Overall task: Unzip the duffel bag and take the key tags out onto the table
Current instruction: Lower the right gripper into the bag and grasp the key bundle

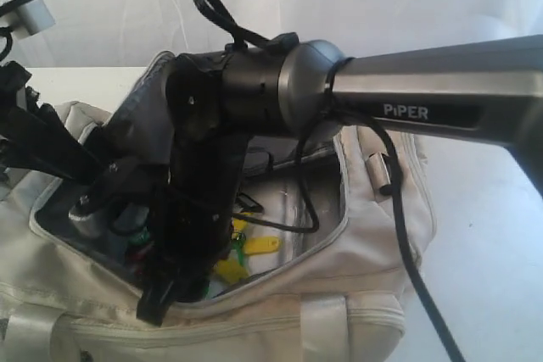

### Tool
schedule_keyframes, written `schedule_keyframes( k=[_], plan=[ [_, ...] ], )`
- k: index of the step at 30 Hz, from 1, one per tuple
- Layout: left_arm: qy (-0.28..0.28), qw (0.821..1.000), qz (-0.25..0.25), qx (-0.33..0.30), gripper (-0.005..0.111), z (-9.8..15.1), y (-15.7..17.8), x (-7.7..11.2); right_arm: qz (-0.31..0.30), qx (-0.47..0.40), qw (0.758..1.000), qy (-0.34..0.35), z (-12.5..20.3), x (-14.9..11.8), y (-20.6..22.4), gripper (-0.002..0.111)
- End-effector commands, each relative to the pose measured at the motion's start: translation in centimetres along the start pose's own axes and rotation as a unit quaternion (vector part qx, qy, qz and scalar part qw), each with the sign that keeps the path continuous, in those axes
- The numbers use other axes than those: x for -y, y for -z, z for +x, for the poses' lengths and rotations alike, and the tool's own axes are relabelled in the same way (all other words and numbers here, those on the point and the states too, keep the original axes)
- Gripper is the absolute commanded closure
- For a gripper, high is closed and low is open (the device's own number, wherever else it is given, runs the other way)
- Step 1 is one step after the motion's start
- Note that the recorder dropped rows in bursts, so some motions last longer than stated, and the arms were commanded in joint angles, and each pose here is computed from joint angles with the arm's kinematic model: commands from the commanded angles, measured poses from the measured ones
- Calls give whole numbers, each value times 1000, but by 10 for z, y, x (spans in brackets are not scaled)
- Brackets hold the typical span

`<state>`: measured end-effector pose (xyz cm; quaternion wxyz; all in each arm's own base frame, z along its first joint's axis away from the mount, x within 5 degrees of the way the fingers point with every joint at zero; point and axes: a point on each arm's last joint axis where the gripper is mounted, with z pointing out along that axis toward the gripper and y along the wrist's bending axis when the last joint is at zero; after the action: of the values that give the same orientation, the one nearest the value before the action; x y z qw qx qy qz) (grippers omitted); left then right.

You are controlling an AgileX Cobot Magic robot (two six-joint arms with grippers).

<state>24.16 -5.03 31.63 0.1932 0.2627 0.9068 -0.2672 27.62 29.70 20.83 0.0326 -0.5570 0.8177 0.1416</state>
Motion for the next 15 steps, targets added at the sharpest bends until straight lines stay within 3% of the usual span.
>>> schedule_keyframes(
  k=[1, 9, 15],
  plan=[
    [2, 1000, 19, 2, 68, 2, 1, 4, 79, 94, 991, -43, -13, 26, 20, 52],
    [3, 1000, 21, 3, 68, 1, 1, 5, 110, 123, 985, -41, -21, 40, 2, 41],
    [3, 1000, 22, 4, 68, 1, 1, 5, 101, 69, 992, -37, -17, 49, -25, 41]
  ],
)
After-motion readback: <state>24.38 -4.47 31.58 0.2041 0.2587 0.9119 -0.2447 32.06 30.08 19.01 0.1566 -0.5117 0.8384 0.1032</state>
